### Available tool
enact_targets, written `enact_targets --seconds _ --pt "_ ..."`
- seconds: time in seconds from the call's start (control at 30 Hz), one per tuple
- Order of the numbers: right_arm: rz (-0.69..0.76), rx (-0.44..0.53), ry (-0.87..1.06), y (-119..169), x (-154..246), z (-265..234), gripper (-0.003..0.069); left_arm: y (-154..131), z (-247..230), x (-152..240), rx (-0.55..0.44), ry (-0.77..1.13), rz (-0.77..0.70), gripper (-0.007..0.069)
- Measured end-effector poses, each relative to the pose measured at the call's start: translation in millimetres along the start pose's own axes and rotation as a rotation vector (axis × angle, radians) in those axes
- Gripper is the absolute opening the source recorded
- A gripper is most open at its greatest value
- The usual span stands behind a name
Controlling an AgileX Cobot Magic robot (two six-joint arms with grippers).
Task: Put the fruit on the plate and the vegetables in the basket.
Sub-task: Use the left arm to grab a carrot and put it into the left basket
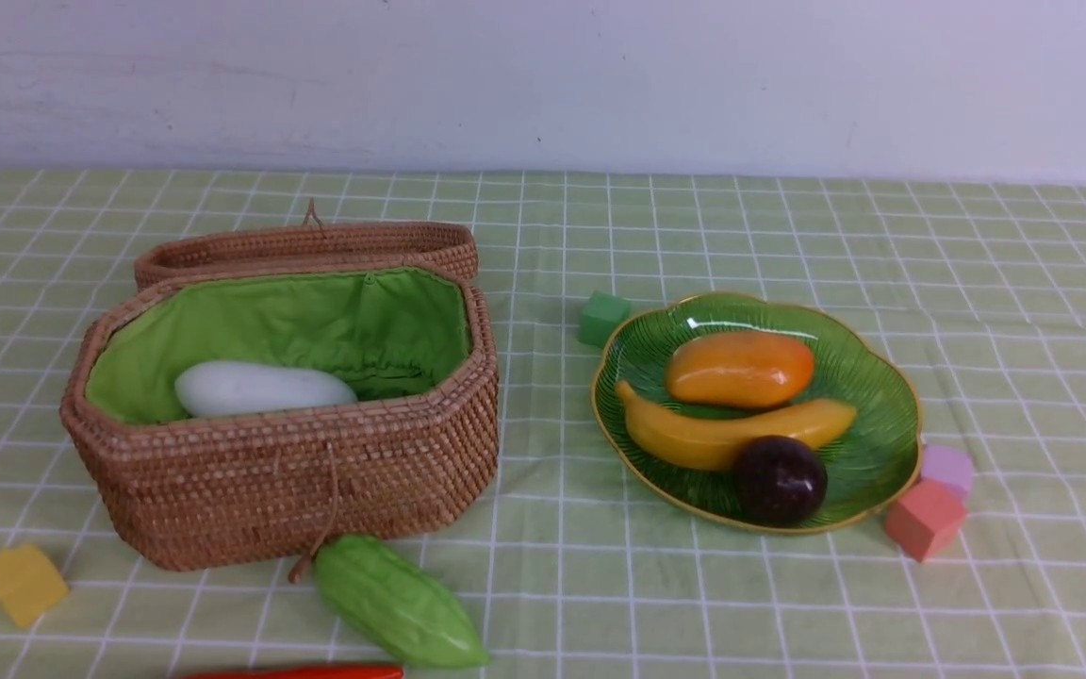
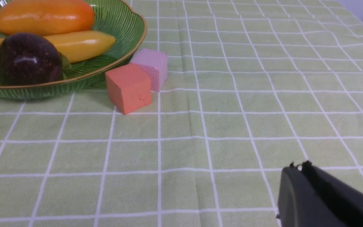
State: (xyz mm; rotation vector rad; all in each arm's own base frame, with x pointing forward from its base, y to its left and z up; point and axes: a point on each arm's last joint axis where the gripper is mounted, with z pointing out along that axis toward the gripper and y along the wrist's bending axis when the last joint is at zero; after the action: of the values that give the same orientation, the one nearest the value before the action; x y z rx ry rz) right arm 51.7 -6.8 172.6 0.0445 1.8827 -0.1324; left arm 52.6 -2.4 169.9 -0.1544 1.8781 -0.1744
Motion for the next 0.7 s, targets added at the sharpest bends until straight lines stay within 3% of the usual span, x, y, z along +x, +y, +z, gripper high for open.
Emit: enact_targets --seconds 0.7 --pt "-0.001 0.0 0.001 0.0 0.1 0.0 0.0043 0.0 0.0 0.1 0.0 0.001 0.0 0.0239"
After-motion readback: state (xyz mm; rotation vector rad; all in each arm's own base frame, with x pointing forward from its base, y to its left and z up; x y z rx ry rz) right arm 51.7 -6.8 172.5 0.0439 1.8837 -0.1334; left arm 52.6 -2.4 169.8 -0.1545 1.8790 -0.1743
